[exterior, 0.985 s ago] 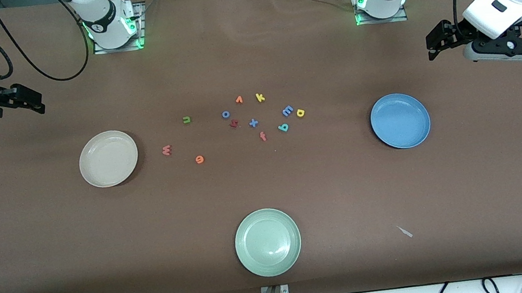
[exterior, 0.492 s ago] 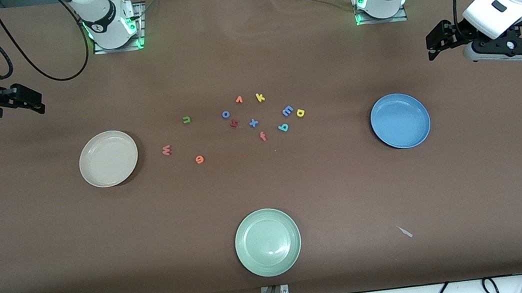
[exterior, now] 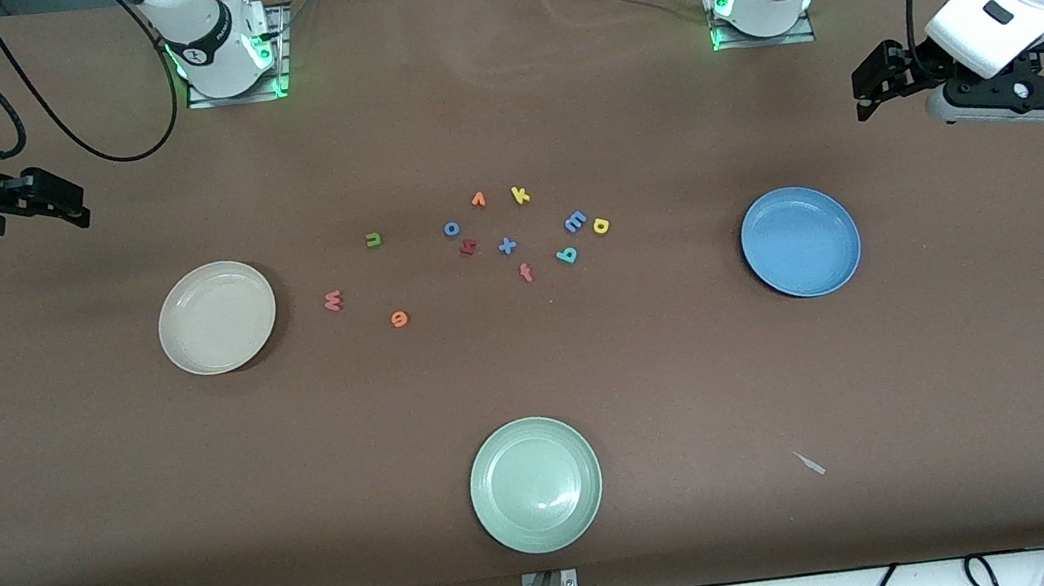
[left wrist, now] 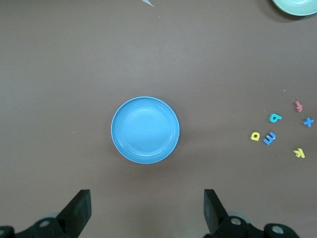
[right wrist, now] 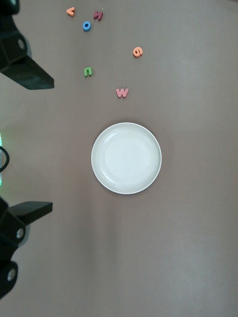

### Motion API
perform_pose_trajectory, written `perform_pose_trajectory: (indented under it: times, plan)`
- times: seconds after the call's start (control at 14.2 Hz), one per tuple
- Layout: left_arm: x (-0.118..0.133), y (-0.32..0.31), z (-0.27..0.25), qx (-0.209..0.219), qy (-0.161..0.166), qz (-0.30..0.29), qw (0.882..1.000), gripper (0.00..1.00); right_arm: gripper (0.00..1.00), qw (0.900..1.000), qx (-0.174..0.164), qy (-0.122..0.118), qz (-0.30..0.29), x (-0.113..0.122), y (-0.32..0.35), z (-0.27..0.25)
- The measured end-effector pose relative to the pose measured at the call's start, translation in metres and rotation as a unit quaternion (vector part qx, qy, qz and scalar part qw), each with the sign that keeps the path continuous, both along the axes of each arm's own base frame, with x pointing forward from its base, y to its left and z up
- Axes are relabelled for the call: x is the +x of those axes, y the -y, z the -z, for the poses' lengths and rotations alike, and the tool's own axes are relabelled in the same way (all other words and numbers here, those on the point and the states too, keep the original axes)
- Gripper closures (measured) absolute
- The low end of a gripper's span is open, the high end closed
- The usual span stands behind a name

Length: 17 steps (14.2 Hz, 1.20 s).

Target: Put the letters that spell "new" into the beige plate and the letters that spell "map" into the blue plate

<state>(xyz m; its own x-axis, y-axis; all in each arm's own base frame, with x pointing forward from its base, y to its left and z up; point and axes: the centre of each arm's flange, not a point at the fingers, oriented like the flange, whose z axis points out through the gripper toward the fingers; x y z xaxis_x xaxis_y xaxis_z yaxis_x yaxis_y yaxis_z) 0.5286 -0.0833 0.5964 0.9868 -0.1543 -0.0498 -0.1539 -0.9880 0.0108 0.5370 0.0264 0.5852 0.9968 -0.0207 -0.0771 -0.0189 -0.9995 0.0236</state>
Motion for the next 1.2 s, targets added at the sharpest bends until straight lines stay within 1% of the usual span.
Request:
perform_pose_trajectory:
  times: [0.35,0.56,0.84,1.2]
  plan:
    - [0.000,0.000,0.000,0.000,0.000,0.000,1.000,0.00,0.00,1.000,0.000,0.000,0.000,0.001,0.000,0.001]
    - [0.000,0.000,0.000,0.000,0.000,0.000,1.000,0.00,0.00,1.000,0.000,0.003,0.000,0.005,0.000,0.005]
    - [0.000,0.000,0.000,0.000,0.000,0.000,1.000,0.00,0.00,1.000,0.000,-0.001,0.000,0.008,0.000,0.010]
    - [0.000,0.000,0.000,0.000,0.000,0.000,1.000,0.00,0.00,1.000,0.000,-0.001,0.000,0.008,0.000,0.010]
